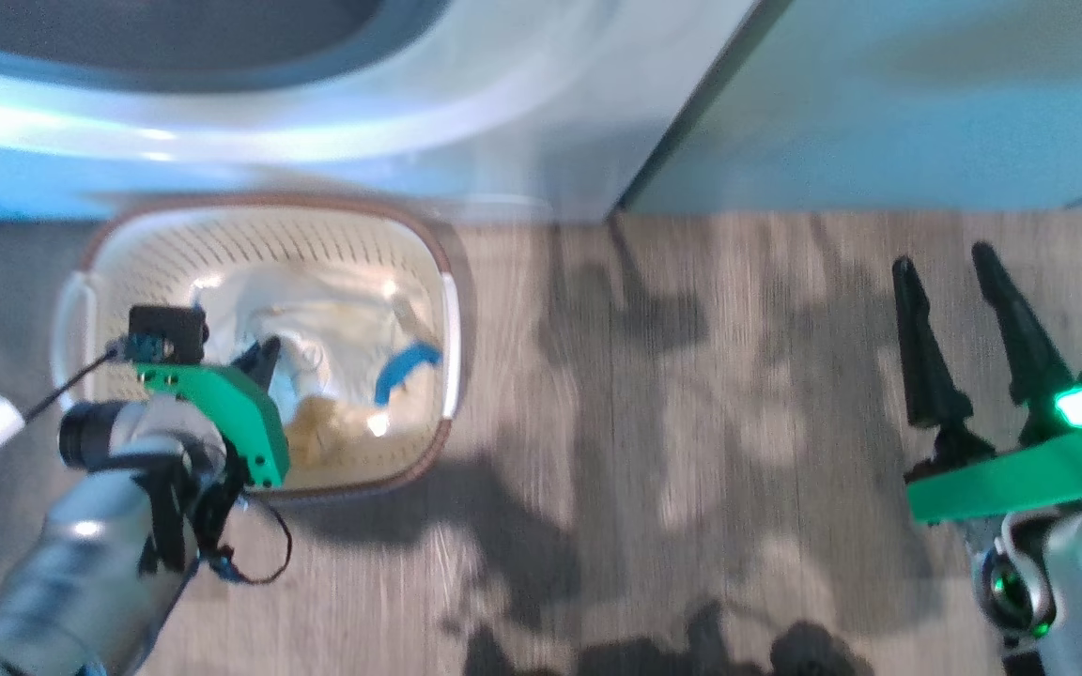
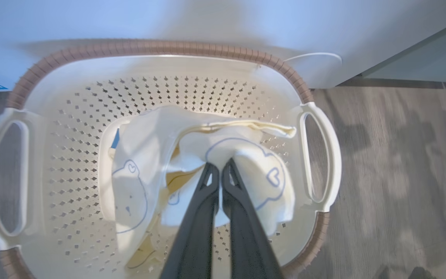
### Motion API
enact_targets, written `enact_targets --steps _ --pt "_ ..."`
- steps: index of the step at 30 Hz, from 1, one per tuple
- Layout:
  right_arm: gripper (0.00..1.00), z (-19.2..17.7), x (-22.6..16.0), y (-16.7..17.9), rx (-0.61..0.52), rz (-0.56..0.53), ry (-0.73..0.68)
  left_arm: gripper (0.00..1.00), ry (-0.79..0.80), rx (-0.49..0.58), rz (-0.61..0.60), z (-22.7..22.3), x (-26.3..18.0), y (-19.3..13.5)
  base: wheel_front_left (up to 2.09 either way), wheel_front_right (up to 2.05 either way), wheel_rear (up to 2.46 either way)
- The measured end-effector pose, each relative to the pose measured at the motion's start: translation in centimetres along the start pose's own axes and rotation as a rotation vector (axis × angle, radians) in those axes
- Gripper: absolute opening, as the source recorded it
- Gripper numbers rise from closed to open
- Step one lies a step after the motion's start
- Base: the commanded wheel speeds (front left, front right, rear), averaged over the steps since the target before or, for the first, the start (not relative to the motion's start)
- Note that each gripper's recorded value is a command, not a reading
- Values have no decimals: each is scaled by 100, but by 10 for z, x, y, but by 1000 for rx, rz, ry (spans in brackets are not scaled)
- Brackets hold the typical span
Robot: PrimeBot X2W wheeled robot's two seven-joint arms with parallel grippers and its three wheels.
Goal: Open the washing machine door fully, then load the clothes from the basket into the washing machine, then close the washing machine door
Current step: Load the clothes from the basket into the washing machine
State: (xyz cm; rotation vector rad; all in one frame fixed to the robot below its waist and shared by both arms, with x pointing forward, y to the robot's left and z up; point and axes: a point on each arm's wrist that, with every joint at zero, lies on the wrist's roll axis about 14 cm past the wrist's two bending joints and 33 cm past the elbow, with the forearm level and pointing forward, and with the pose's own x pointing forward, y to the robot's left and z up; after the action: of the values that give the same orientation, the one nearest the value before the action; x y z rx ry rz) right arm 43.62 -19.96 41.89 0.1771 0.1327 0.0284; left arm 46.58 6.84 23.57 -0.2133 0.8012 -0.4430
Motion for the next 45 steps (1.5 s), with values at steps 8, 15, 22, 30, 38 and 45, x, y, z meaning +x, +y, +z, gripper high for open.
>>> enact_targets --steps 8,15,22,30,38,45 --pt "100 23 -32 8 27 4 -51 0 -106 45 33 19 -53 -3 0 0 0" --pt "100 38 -60 12 45 1 -91 0 -233 71 54 43 -91 -10 0 0 0" --pt "100 47 -76 14 61 0 -122 0 -359 99 81 68 -122 -11 0 0 0" --pt "100 48 -98 14 78 -13 -136 0 -510 143 125 91 -165 -10 0 0 0" --pt "100 57 -103 19 91 -2 -170 0 -669 148 173 115 -208 -10 0 0 0" --pt "100 52 -107 22 97 5 -159 0 -761 137 218 125 -239 -2 0 0 0"
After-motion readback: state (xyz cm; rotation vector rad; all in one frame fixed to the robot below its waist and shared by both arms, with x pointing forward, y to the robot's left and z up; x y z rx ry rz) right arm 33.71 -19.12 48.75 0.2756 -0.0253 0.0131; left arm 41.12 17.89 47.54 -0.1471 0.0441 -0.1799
